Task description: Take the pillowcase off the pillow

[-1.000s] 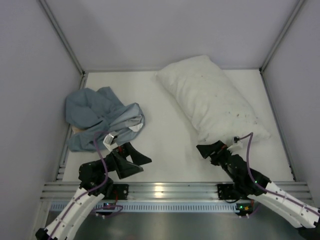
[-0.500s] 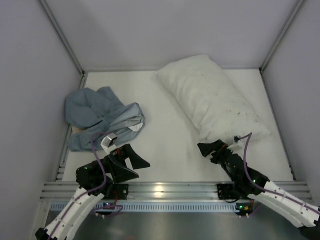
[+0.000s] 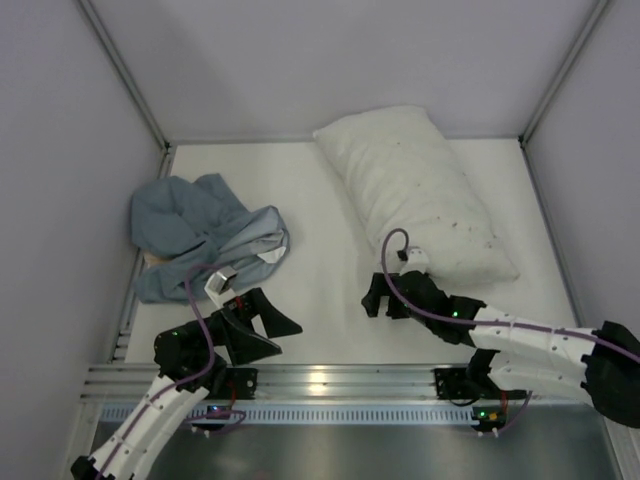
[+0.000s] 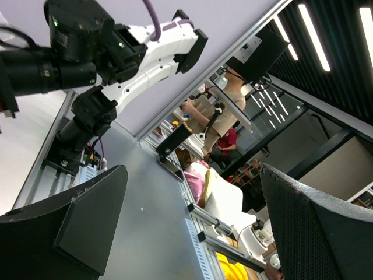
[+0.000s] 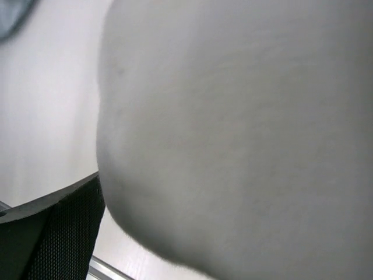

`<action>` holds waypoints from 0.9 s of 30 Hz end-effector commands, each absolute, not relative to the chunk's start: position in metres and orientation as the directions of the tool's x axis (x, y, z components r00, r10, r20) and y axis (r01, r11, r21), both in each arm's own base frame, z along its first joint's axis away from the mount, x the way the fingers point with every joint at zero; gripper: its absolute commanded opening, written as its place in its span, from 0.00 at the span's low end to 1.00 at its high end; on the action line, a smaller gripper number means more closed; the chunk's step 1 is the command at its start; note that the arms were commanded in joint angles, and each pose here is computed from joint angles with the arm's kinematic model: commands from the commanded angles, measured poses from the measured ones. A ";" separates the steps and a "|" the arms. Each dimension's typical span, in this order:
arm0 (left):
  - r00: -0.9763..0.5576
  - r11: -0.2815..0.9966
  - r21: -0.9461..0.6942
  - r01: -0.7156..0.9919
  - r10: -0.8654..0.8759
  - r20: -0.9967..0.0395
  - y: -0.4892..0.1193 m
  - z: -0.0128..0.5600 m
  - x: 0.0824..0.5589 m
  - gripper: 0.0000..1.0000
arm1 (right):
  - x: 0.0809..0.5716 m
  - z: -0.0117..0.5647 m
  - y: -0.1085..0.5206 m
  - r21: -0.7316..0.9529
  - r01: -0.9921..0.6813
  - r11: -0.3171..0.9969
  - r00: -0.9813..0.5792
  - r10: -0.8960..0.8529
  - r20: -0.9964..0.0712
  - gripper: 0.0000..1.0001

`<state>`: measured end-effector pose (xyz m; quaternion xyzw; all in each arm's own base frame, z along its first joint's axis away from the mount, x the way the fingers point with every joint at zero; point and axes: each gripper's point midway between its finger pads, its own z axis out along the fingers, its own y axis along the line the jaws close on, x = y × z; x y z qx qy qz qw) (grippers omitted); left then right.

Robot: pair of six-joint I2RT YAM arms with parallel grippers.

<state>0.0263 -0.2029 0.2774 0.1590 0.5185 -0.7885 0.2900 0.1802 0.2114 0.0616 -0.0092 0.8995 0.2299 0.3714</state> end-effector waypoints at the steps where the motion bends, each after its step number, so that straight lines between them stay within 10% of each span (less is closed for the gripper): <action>1: -0.850 -0.237 -0.822 0.517 -0.252 -0.462 -0.213 0.209 0.043 0.99 | 0.225 0.148 0.270 0.380 -0.418 0.825 -0.517 0.128 -0.846 0.99; 9: -0.849 -0.228 -0.826 0.516 -0.260 -0.460 -0.214 0.207 0.045 0.99 | 0.235 0.198 0.326 0.387 -0.529 0.755 -0.486 0.104 -0.868 0.99; 19: -0.860 -0.148 -0.859 0.491 -0.238 -0.450 -0.219 0.187 0.053 0.99 | 0.127 0.102 0.234 0.478 -0.261 0.839 -0.727 0.154 -0.669 1.00; 27: -0.849 -0.141 -0.849 0.509 -0.249 -0.467 -0.219 0.187 0.055 0.99 | 0.098 0.124 0.210 0.640 -0.421 0.643 -0.669 0.256 -0.698 0.99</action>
